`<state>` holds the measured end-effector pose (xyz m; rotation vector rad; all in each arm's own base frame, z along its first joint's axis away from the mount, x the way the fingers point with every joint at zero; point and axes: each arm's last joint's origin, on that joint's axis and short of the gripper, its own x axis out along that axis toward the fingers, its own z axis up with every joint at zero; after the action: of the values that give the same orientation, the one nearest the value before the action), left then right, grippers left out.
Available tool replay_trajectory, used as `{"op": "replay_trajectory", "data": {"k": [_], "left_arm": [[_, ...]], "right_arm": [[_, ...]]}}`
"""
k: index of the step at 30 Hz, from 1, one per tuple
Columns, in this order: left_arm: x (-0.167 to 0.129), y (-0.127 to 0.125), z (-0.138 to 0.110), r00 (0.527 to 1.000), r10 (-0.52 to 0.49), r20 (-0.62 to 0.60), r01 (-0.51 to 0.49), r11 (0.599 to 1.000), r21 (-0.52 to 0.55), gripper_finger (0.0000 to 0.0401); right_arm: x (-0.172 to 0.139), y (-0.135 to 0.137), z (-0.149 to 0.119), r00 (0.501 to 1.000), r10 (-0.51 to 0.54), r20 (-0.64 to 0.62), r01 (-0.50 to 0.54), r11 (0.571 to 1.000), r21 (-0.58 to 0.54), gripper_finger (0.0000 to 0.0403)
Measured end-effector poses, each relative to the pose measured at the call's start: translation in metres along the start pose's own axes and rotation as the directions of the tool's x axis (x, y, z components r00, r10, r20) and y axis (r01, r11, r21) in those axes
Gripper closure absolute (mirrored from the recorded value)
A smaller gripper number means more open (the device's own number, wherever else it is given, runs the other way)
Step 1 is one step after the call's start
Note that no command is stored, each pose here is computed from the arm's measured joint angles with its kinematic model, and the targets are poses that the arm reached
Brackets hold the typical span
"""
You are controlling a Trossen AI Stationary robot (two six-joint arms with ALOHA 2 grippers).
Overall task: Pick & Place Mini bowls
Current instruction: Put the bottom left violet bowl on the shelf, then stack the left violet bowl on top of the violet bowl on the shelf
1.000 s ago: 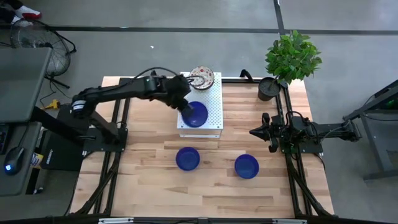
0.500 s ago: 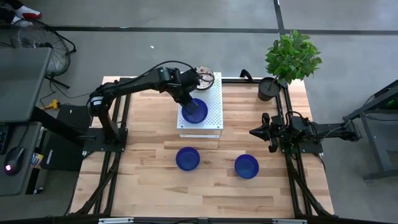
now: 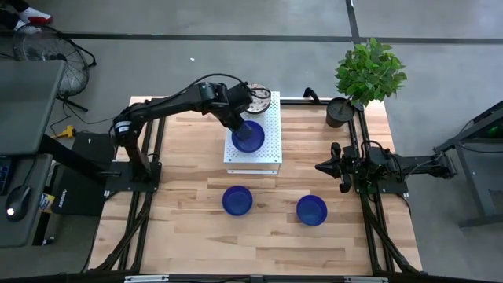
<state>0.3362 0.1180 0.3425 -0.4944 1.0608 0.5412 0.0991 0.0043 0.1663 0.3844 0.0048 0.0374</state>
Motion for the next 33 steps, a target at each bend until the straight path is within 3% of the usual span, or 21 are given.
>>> {"op": "replay_trajectory", "data": {"k": [17, 28, 33], "left_arm": [[0.025, -0.005, 0.004, 0.997, -0.046, -0.06, 0.049, 0.997, 0.053, 0.0392], [0.026, -0.005, 0.004, 0.996, -0.048, -0.069, 0.053, 0.996, 0.07, 0.0305], [0.005, -0.006, 0.012, 0.999, -0.036, -0.016, 0.037, 0.992, 0.122, 0.0267]], "right_arm": [[0.0, 0.0, 0.0, 1.0, 0.0, -0.001, 0.0, 1.0, 0.0, 0.0402], [0.0, 0.0, 0.0, 1.0, 0.0, -0.001, 0.0, 1.0, 0.0, 0.0402], [0.0, 0.0, 0.0, 1.0, 0.0, -0.001, 0.0, 1.0, 0.0, 0.0402]]}}
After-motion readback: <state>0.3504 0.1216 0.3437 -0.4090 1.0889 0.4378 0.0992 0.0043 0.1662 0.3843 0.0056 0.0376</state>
